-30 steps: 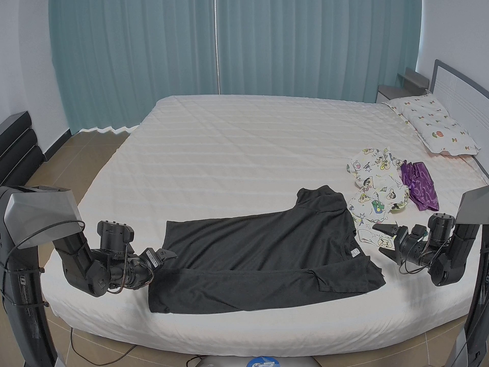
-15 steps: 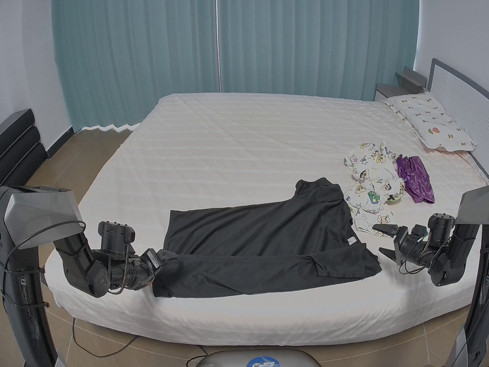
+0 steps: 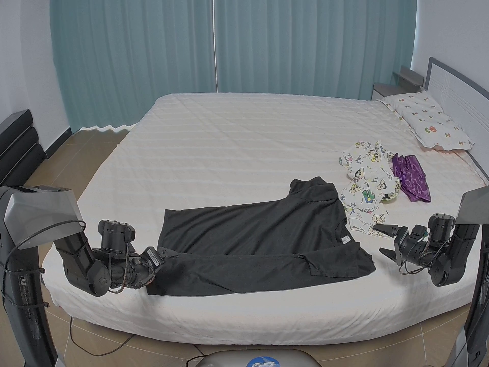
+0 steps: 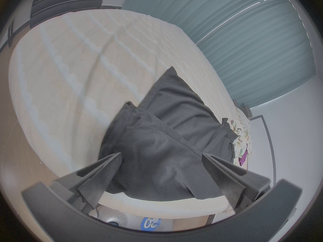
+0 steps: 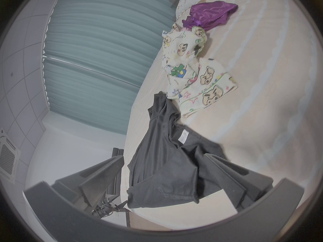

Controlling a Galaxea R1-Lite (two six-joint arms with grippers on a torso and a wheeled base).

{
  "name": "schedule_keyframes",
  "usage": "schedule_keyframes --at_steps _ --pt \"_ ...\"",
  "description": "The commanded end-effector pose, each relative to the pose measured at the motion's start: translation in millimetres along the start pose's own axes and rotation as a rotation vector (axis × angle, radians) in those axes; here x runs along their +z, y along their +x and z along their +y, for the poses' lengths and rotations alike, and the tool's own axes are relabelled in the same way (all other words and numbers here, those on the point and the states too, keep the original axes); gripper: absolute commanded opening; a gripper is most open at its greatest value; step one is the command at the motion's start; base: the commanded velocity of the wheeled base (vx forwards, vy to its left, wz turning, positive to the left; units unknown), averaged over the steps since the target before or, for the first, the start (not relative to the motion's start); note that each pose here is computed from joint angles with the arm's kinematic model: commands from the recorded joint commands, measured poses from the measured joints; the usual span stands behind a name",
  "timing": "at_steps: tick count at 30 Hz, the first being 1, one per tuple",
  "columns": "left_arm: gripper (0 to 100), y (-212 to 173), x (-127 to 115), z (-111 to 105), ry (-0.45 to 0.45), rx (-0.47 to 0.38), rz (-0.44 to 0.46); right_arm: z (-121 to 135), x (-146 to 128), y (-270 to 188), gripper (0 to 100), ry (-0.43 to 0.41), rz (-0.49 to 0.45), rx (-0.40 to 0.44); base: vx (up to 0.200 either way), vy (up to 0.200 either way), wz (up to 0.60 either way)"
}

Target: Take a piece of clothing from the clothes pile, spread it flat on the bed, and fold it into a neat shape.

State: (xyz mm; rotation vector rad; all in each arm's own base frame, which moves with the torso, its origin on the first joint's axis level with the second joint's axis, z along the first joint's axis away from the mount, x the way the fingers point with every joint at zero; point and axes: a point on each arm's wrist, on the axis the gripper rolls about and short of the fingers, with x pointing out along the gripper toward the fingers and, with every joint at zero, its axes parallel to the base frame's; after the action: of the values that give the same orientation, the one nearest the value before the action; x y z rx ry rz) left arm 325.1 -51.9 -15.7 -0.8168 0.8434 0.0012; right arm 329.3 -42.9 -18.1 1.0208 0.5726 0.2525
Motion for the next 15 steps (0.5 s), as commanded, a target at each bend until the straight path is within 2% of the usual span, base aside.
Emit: schedule_keyframes --at_steps 1,8,15 --pt "100 0.1 0.3 -0.3 -0.002 -0.002 -0.002 -0.6 -0.7 0.1 100 0.001 0.002 -0.002 0.000 0.000 0.00" --pt "100 -0.9 6.2 -0.8 -0.037 -0.009 -0.051 -0.7 -1.0 -0.1 100 0.001 0.003 -0.003 0.000 0.000 0.00" --pt "100 -0.9 8.9 -1.6 -0.068 -0.026 -0.069 -0.6 -1.7 0.0 100 0.000 0.005 -0.003 0.200 0.000 0.00"
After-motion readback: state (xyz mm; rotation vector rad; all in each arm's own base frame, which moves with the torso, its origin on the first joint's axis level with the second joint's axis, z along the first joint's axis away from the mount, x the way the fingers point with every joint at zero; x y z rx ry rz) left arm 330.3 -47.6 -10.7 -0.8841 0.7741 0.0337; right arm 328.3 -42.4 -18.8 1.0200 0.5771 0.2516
